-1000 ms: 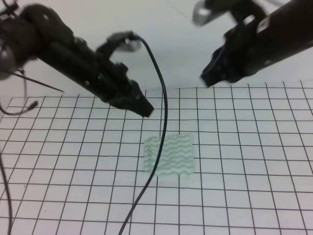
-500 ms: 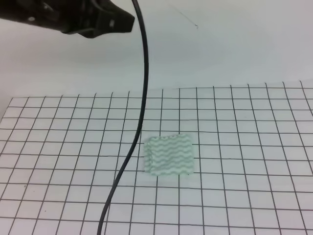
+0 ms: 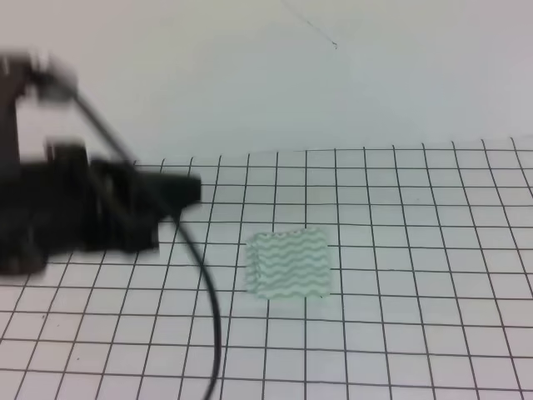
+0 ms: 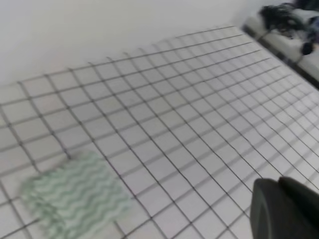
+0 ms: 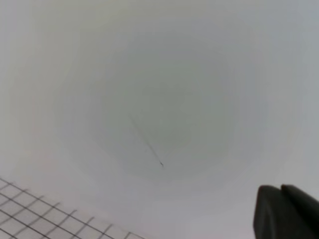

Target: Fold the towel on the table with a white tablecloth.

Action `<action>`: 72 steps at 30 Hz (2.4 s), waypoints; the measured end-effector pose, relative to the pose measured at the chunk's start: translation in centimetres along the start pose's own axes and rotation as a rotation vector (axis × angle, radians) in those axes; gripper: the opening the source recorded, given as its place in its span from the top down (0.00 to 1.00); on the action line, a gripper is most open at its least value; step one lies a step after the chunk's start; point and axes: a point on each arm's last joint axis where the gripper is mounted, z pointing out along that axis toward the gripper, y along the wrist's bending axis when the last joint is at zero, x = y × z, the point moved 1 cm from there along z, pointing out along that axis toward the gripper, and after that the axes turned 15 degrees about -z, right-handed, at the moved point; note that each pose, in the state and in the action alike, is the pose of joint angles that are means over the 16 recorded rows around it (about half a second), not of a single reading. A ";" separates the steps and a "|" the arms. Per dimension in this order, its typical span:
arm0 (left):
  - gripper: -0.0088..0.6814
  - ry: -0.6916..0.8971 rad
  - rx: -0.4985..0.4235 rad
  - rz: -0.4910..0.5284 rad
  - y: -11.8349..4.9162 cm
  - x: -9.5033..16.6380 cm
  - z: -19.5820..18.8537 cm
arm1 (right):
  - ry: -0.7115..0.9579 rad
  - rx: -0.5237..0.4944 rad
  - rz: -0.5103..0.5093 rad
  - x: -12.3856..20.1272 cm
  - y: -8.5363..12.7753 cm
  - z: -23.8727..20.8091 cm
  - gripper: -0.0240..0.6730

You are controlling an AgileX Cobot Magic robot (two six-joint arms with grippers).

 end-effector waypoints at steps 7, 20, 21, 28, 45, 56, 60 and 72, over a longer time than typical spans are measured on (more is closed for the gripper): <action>0.99 -0.047 0.057 -0.003 -0.1 4.7 -2.3 | 0.000 -0.014 0.055 4.7 2.3 -3.1 0.97; 0.99 -0.117 0.116 0.065 -1.8 6.0 -5.1 | 0.217 -0.090 0.057 11.7 5.6 -3.7 0.97; 0.99 -0.117 0.118 0.066 -1.8 6.1 -5.1 | 0.232 -0.096 0.055 12.1 5.8 -3.7 0.97; 0.99 -0.116 0.092 0.153 -1.6 6.1 -5.1 | 0.310 -0.130 0.046 14.5 7.1 -3.6 0.97; 0.99 -0.349 -0.347 0.247 2.9 6.6 -7.5 | 0.469 -0.169 0.033 17.2 8.2 -4.1 0.97; 0.99 -0.507 -0.539 0.137 5.9 12.9 -11.3 | 0.485 -0.171 0.032 17.4 8.2 -4.2 0.97; 0.99 -0.531 -0.587 0.122 7.4 15.8 -11.6 | 0.485 -0.171 0.032 17.4 8.2 -4.2 0.97; 0.99 -0.460 -0.638 0.057 10.5 21.2 -10.7 | 0.485 -0.171 0.032 17.4 8.2 -4.2 0.97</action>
